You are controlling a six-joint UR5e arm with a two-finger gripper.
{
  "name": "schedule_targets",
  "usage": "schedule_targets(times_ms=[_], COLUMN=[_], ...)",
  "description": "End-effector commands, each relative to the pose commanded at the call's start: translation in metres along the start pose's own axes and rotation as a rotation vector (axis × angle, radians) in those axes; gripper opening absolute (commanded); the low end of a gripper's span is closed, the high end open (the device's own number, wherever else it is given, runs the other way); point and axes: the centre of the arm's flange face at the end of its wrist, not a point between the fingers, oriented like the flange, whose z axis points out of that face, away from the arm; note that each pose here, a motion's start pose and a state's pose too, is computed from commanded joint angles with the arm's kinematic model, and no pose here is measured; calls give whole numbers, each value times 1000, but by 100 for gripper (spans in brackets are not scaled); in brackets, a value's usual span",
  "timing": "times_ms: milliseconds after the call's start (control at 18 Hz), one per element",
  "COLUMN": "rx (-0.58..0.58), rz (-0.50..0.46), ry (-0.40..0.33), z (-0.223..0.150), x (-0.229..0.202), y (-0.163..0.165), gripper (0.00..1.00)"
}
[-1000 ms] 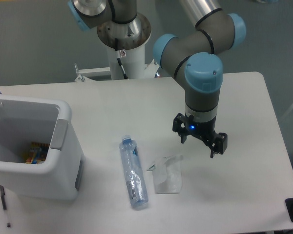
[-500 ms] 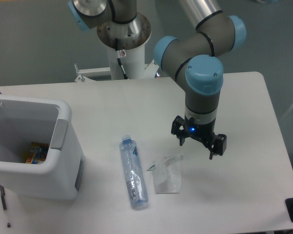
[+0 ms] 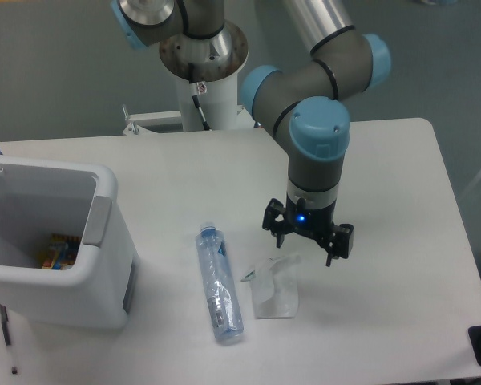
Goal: Place the trash in the trash can
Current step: 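Lower the open gripper onto the clear plastic bag and close it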
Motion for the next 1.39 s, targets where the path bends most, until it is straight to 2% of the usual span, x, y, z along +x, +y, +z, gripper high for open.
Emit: schedule_targets(times_ms=[444, 722, 944, 1111, 1278, 1389], rx=[48, 9, -2, -7, -9, -10], rz=[27, 50, 53, 55, 57, 50], ry=[-24, 25, 48, 56, 56, 58], z=[25, 62, 75, 80, 81, 81], x=[4, 21, 28, 31, 33, 33], y=[-14, -24, -21, -22, -23, -23], gripper=[100, 100, 98, 82, 60, 42])
